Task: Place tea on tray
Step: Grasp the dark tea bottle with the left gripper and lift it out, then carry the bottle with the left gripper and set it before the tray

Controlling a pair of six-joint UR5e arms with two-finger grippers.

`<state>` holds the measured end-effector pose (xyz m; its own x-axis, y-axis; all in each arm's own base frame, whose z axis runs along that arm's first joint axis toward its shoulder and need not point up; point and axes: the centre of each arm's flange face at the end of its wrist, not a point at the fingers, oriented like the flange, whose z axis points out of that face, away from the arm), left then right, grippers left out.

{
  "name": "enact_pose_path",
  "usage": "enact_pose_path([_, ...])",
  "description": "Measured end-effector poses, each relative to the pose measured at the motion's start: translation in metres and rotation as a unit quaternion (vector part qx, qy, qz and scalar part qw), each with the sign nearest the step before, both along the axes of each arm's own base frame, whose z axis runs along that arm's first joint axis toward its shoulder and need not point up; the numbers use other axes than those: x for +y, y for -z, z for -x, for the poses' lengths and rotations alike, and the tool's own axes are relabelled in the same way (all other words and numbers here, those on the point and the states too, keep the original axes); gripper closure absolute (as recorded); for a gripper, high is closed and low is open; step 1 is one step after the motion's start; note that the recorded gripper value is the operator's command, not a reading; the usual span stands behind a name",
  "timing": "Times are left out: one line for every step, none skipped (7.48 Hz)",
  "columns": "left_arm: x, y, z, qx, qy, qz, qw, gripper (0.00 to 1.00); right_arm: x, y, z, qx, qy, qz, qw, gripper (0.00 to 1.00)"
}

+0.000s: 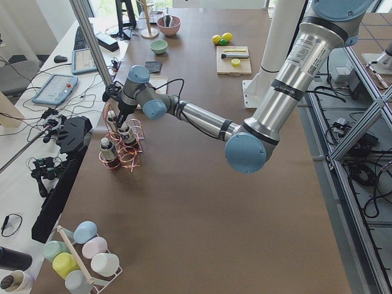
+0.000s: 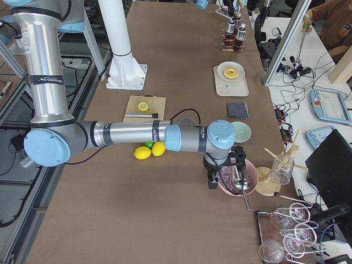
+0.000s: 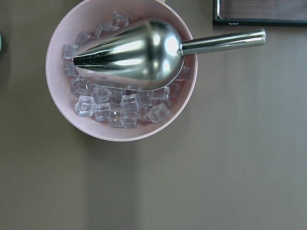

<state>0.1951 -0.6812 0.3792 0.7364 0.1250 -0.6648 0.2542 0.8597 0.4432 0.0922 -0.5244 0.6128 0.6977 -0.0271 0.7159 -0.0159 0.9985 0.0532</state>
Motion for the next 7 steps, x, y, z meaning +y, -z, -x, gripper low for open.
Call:
enact_pose_path([-0.001,0.006,0.009,0.002,0.005,-0.004,1.0,1.0,0.001,-0.001,0.0,0.0,0.0,0.001,1.0,0.0])
enact_pose_path([-0.001,0.015,0.023,0.005,0.011,-0.01,0.9999,1.0,0.002,-0.002,0.0,0.0,0.0,0.002,1.0,0.0])
enact_pose_path([-0.002,0.024,0.044,0.016,0.011,-0.011,0.9997,1.0,0.003,-0.003,0.0,0.0,0.0,0.003,1.0,0.0])
enact_pose_path([0.001,0.038,0.068,0.032,0.011,-0.014,0.9993,1.0,0.004,-0.004,0.0,-0.001,0.0,0.004,1.0,0.0])
enact_pose_path([0.008,0.055,0.09,0.042,0.013,-0.016,0.9989,1.0,0.004,-0.004,0.0,-0.001,-0.001,0.004,1.0,0.0])
enact_pose_path([0.02,0.075,0.104,0.044,0.013,-0.017,0.9988,1.0,0.004,-0.003,0.0,-0.001,-0.001,0.004,1.0,0.0])
enact_pose_path([0.034,0.092,0.117,0.043,0.014,-0.022,0.9987,1.0,0.003,-0.003,0.0,-0.002,-0.001,0.003,1.0,0.0])
